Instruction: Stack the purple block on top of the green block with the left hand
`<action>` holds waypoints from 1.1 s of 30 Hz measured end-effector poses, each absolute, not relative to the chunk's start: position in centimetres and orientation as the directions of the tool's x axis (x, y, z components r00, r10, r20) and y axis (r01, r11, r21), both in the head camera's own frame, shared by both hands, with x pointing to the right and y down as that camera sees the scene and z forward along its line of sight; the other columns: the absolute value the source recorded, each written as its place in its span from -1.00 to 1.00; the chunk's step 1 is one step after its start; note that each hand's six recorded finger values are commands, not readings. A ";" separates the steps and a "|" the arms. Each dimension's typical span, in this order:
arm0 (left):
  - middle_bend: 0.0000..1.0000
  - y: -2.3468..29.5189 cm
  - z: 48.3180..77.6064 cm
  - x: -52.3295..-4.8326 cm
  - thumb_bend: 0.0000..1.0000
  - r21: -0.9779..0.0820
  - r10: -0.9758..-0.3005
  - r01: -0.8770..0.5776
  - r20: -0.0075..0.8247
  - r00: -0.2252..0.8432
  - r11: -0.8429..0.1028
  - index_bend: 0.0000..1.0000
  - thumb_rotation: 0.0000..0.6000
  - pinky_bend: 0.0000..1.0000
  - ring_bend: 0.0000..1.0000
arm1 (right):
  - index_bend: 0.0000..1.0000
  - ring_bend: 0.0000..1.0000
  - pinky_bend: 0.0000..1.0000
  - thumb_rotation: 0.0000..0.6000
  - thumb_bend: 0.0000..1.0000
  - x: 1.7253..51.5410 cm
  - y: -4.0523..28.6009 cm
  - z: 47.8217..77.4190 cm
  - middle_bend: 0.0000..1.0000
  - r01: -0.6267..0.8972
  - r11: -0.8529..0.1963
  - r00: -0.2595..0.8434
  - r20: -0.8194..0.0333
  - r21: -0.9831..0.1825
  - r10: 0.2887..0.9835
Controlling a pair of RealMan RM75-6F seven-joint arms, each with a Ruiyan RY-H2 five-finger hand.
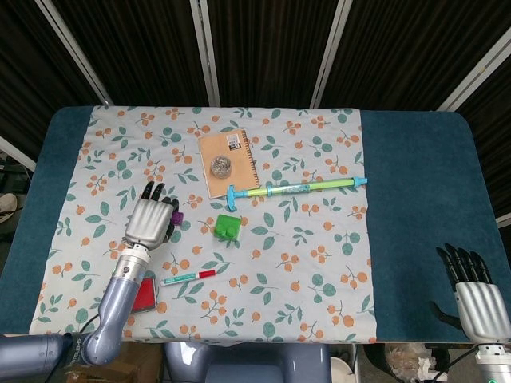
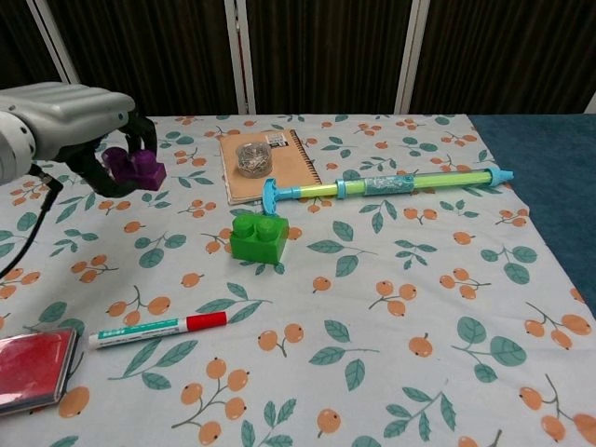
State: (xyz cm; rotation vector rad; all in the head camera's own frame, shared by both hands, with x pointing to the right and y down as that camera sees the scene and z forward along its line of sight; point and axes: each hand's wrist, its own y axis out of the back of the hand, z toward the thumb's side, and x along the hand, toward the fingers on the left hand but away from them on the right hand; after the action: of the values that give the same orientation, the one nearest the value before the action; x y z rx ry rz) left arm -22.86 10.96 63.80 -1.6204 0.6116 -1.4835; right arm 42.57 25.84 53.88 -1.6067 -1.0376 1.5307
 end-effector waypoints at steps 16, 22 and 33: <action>-0.18 11.7 65.7 -16.9 -0.04 -0.826 -0.784 0.208 0.564 0.261 -0.525 -0.16 1.00 -0.85 -0.80 | -1.00 -1.00 -1.00 1.00 -0.56 42.9 25.8 54.0 -0.87 0.095 -0.455 -0.017 -0.458 -0.886 0.889; -0.19 11.7 66.4 -16.1 -0.04 -0.828 -0.788 0.206 0.560 0.256 -0.521 -0.16 1.00 -0.85 -0.80 | -1.00 -1.00 -1.00 1.00 -0.56 43.0 25.7 54.1 -0.87 0.095 -0.457 -0.018 -0.461 -0.884 0.887; -0.18 11.9 67.8 -13.3 -0.04 -0.830 -0.782 0.192 0.558 0.278 -0.524 -0.16 1.00 -0.85 -0.80 | -1.00 -1.00 -1.00 1.00 -0.56 42.8 25.6 54.6 -0.87 0.087 -0.468 -0.020 -0.471 -0.880 0.882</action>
State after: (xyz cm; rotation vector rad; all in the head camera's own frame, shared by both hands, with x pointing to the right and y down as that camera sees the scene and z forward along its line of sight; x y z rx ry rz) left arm -13.27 11.92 67.81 -1.6685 0.5475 -1.3920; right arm 42.79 25.57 54.60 -1.6069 -1.0276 1.5555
